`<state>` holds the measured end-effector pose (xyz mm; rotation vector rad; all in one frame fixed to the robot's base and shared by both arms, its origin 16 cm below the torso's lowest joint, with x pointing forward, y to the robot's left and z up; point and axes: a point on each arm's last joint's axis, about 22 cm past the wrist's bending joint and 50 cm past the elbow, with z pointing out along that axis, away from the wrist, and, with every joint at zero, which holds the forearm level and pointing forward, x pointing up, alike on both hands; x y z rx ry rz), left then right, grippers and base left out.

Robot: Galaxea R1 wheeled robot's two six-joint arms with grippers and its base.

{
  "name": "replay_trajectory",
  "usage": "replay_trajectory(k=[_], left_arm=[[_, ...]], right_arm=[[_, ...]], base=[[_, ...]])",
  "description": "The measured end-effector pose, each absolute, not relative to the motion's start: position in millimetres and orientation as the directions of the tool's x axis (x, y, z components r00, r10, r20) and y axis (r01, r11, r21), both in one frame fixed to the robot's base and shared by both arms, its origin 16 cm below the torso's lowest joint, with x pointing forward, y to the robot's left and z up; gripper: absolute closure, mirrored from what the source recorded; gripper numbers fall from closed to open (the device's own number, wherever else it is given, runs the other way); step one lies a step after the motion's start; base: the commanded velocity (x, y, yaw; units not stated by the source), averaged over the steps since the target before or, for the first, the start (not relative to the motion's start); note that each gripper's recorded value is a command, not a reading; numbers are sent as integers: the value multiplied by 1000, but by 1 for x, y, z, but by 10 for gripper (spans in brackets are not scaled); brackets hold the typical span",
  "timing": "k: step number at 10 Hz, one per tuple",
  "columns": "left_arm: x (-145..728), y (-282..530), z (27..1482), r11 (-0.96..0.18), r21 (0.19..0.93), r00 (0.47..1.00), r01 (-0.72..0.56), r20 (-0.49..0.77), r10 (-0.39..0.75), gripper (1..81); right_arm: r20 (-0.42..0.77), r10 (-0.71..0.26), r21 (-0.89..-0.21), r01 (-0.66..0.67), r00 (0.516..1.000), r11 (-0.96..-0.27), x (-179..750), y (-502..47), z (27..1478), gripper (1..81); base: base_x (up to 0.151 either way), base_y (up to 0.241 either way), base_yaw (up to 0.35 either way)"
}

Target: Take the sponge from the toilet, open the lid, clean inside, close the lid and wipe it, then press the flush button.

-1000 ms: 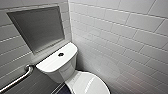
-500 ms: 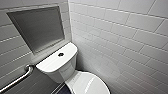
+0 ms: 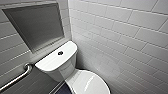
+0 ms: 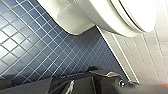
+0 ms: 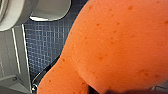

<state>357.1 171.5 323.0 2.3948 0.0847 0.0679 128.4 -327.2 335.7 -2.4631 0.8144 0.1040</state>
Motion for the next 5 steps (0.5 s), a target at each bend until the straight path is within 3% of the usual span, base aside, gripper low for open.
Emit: replay_trajectory(k=[5], left_arm=[[403, 130, 326, -682, 727, 991, 85, 10, 133, 10]], right_arm=[[-247, -535, -457, -584, 808, -671, 123, -330, 334, 811]], base=[[0, 0, 0]])
